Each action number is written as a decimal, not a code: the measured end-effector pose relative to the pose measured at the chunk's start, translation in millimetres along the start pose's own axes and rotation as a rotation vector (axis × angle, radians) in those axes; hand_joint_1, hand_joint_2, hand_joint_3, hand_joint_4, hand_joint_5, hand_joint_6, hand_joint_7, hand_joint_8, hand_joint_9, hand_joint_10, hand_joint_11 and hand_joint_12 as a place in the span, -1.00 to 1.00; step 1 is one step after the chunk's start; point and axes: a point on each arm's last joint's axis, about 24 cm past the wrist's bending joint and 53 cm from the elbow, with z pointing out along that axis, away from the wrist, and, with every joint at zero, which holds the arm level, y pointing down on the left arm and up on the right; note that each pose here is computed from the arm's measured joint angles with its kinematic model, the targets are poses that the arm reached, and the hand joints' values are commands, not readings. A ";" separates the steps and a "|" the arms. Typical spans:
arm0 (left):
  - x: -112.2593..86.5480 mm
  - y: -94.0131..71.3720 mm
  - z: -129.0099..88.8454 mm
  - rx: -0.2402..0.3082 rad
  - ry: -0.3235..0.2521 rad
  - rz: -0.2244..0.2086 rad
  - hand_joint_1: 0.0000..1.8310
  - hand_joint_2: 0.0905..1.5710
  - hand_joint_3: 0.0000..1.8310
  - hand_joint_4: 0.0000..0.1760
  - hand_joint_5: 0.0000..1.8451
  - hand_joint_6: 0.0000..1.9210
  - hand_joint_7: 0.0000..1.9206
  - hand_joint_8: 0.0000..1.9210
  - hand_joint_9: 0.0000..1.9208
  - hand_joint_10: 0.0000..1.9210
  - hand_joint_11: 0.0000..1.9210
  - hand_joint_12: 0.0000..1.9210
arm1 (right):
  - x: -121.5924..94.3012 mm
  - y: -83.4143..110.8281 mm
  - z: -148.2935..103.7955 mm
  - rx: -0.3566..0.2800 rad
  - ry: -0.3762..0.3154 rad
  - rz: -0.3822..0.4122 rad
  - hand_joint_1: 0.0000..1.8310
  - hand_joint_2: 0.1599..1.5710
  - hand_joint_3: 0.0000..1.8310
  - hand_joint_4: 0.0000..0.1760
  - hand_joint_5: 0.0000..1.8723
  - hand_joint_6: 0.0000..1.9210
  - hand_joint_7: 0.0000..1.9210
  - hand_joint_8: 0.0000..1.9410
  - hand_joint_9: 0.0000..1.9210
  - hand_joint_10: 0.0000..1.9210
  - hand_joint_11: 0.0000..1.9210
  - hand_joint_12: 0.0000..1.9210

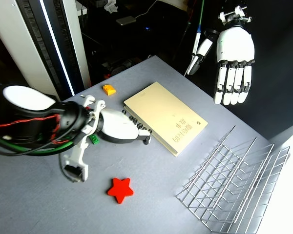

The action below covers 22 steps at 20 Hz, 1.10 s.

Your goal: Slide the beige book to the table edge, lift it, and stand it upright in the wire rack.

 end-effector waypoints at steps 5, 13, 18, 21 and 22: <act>0.9 -1.4 0.6 0.002 0.001 -0.002 -0.72 0.30 -1.00 -1.00 -0.73 -0.99 -0.71 -0.99 -0.75 -1.00 -1.00 -0.36 | -3.4 -1.3 11.1 0.003 -0.004 -0.014 -0.80 0.22 -1.00 -1.00 -0.77 -1.00 -0.74 -1.00 -0.73 -1.00 -1.00 -0.27; -0.4 -3.4 1.6 -0.001 -0.007 -0.046 -0.72 0.30 -1.00 -1.00 -0.69 -1.00 -0.70 -1.00 -0.71 -1.00 -1.00 -0.34 | -6.8 -0.1 32.0 0.000 -0.006 -0.040 -0.86 0.25 -1.00 -1.00 -0.79 -1.00 -0.75 -0.99 -0.75 -1.00 -1.00 -0.31; -4.7 2.6 -4.3 -0.010 -0.016 -0.074 -0.75 0.31 -1.00 -1.00 -0.71 -1.00 -0.70 -1.00 -0.72 -1.00 -1.00 -0.34 | -20.2 12.1 50.6 -0.025 -0.023 -0.053 -0.80 0.22 -1.00 -1.00 -0.76 -1.00 -0.73 -1.00 -0.73 -0.99 -1.00 -0.25; -5.6 4.4 -5.2 -0.010 -0.016 -0.076 -0.74 0.31 -1.00 -1.00 -0.70 -0.99 -0.71 -1.00 -0.74 -1.00 -1.00 -0.41 | -26.1 12.4 57.9 -0.023 -0.034 -0.051 -0.86 0.24 -1.00 -1.00 -0.79 -1.00 -0.76 -1.00 -0.76 -1.00 -1.00 -0.32; -6.0 5.3 -5.5 -0.011 -0.017 -0.075 -0.73 0.32 -1.00 -1.00 -0.70 -1.00 -0.71 -1.00 -0.73 -1.00 -1.00 -0.41 | -25.8 11.7 59.5 -0.025 -0.031 -0.052 -0.85 0.25 -1.00 -1.00 -0.79 -1.00 -0.77 -1.00 -0.78 -1.00 -1.00 -0.36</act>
